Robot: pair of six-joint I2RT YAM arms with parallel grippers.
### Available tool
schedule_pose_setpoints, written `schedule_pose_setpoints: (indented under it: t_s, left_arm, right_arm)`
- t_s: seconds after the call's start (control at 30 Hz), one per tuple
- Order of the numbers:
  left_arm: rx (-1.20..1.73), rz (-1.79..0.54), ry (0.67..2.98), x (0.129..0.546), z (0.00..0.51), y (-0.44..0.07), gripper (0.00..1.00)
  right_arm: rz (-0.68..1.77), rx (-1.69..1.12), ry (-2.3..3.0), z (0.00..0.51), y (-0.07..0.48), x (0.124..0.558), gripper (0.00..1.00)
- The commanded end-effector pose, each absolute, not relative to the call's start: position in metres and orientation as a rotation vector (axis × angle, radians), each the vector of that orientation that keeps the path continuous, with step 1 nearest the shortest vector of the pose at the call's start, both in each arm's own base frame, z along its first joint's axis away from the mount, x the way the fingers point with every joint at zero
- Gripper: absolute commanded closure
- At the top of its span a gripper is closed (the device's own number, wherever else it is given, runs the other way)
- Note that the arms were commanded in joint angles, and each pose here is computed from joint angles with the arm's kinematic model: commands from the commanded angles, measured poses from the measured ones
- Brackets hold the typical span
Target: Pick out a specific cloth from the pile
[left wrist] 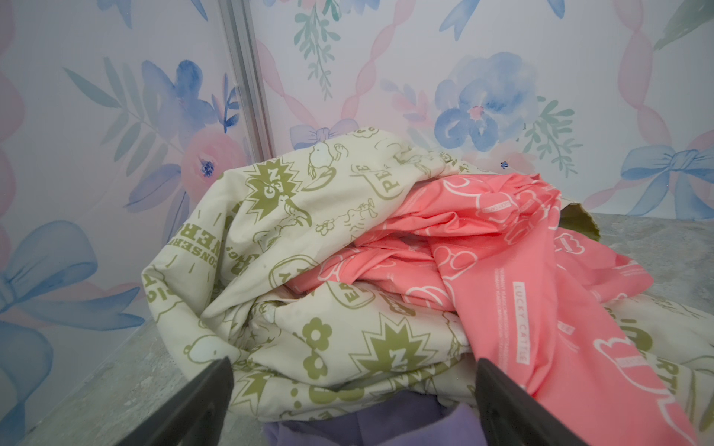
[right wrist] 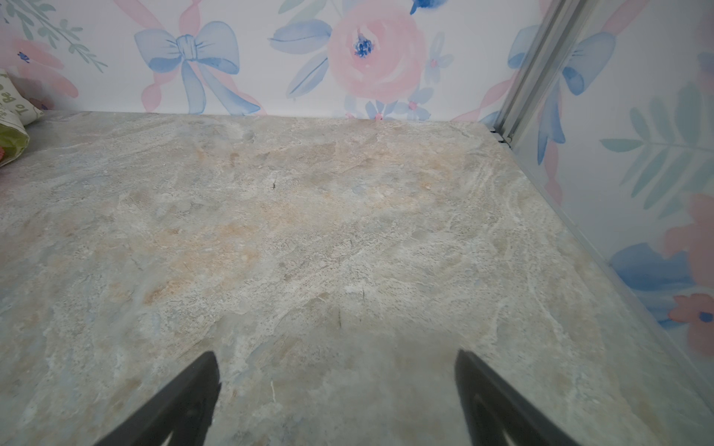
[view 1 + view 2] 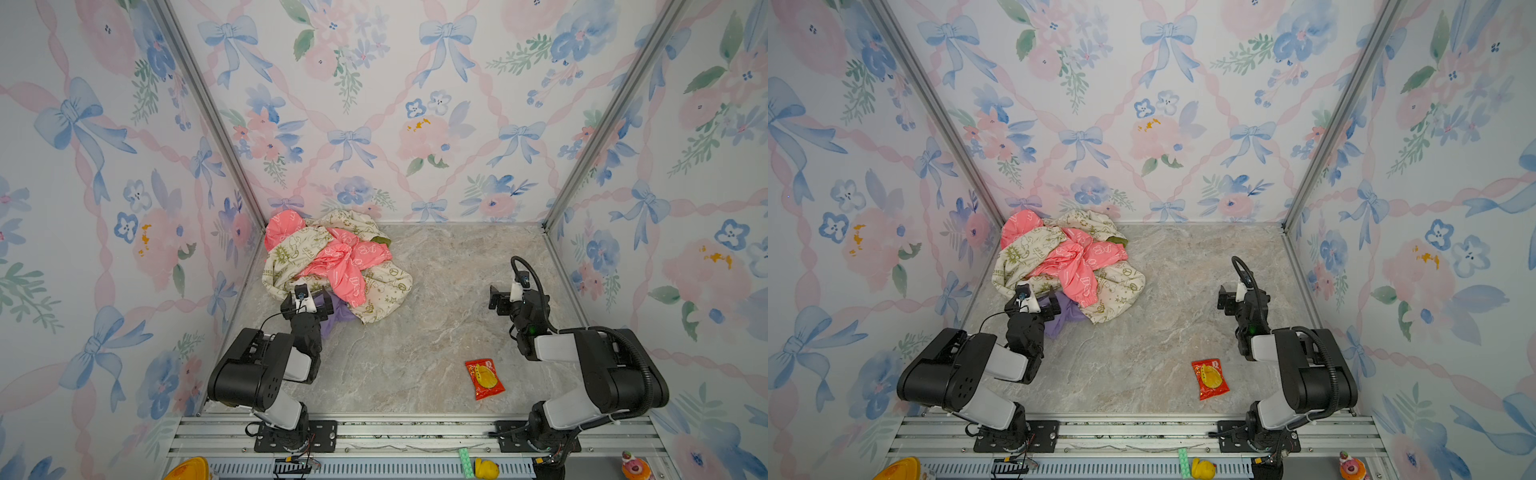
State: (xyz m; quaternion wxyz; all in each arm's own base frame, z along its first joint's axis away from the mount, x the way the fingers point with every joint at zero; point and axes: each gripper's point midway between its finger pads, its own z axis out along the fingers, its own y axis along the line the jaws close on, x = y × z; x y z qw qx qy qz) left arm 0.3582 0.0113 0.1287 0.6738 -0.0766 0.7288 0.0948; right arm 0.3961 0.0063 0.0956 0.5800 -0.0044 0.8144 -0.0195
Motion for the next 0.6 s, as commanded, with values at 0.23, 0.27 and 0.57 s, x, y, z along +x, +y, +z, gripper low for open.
schedule_pose_setpoints:
  t_s: [0.23,0.27,0.57]
  left_arm:
    - [-0.183,0.194,1.629,0.360,0.132,0.011,0.02]
    - [-0.182,0.195,1.630,0.360,0.132,0.011,0.02]
    - [-0.164,0.206,1.541,0.337,0.173,0.005,0.02]
  right_arm:
    - [-0.040,0.009,1.899,0.098,0.004,0.399,0.03]
    - [-0.054,0.029,1.884,0.103,0.001,0.400,0.03]
    - [-0.102,0.047,1.850,0.155,0.001,0.375,0.03]
